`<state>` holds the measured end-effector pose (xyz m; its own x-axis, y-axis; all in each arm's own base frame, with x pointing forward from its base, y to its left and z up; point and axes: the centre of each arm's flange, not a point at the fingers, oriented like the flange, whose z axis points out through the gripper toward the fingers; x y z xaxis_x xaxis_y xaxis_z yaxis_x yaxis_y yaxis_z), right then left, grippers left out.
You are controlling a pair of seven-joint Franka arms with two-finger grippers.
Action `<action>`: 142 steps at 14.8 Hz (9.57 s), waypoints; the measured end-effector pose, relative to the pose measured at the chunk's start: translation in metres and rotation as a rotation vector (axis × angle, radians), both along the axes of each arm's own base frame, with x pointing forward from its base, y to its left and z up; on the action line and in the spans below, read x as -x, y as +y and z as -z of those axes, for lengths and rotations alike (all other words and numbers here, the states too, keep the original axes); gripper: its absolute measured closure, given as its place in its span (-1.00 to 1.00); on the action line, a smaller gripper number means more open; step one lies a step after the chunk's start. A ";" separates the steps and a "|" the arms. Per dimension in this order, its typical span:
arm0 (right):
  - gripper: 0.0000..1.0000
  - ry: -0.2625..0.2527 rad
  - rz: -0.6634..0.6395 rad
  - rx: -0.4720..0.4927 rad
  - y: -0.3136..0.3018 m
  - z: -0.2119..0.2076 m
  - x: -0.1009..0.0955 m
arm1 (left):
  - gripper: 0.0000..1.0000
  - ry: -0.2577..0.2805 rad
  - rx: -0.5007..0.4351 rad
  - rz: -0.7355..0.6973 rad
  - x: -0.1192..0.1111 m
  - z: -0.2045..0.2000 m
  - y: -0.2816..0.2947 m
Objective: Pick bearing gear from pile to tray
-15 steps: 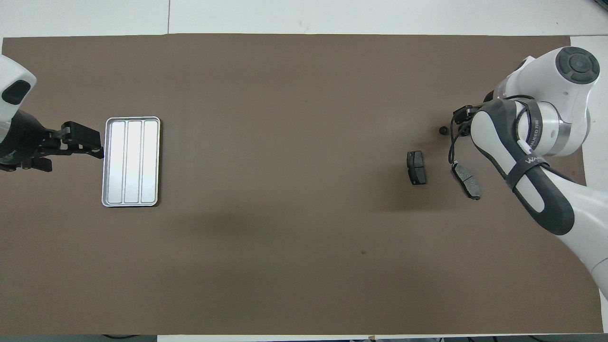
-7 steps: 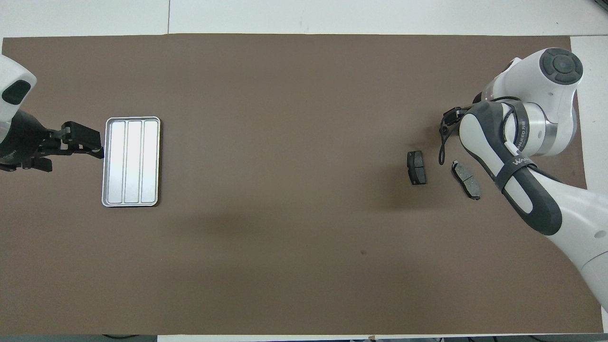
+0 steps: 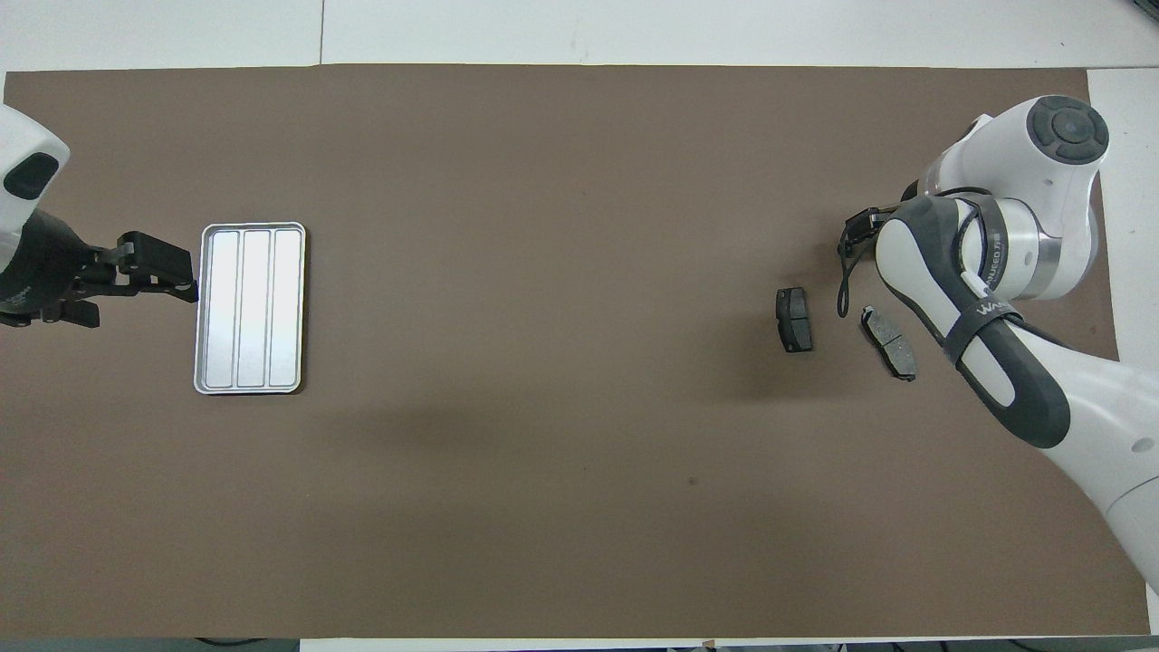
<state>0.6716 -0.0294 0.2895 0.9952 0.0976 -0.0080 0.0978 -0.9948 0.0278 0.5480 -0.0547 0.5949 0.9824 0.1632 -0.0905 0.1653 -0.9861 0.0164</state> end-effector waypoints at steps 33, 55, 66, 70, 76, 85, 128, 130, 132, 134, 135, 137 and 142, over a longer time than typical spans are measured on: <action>-0.60 -0.006 -0.002 0.000 0.000 -0.008 0.002 | -1.00 0.000 0.000 0.000 0.000 0.000 0.000; 0.30 0.001 -0.007 -0.002 0.001 -0.025 0.003 | -1.00 0.000 0.000 0.000 0.000 0.000 0.000; 0.30 0.006 0.193 -0.019 0.254 -0.200 0.033 | -1.00 0.000 0.000 0.000 0.000 0.000 0.000; 0.30 -0.003 0.246 -0.022 0.386 -0.201 0.095 | -1.00 0.000 0.000 0.000 0.000 0.000 0.000; 0.30 -0.018 0.253 -0.051 0.418 -0.139 0.108 | -1.00 0.000 0.000 0.000 0.000 0.000 0.000; 0.30 -0.012 0.236 -0.055 0.428 -0.057 0.119 | -1.00 0.002 0.000 0.000 0.000 0.000 0.000; -0.81 -0.090 -0.031 -0.054 0.065 -0.053 -0.003 | -1.00 -0.018 -0.014 -0.211 0.050 0.251 -0.358; -0.81 -0.077 -0.046 -0.052 0.065 -0.046 -0.002 | -1.00 -0.025 -0.008 -0.215 0.045 0.267 -0.360; -0.81 -0.059 -0.069 -0.051 0.061 -0.037 0.002 | -1.00 -0.039 0.004 -0.228 0.041 0.270 -0.360; -0.81 -0.039 -0.079 -0.050 0.053 -0.028 0.007 | -1.00 -0.048 0.013 -0.236 0.039 0.271 -0.361; -0.81 -0.033 -0.084 -0.050 0.049 -0.025 0.009 | -1.00 -0.042 0.007 -0.242 0.040 0.277 -0.362; -0.81 -0.028 -0.083 -0.049 0.041 -0.020 0.011 | -1.00 -0.014 -0.018 -0.259 0.040 0.292 -0.374; -0.81 -0.013 -0.085 -0.051 0.041 -0.009 0.017 | -1.00 -0.001 -0.029 -0.272 0.035 0.295 -0.393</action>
<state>0.6548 0.0114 0.2990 0.9834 0.1813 0.0115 0.1815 -0.9832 -0.0209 0.5127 -0.4481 0.2997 0.9021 0.4238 -0.0809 0.4244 -0.9054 -0.0109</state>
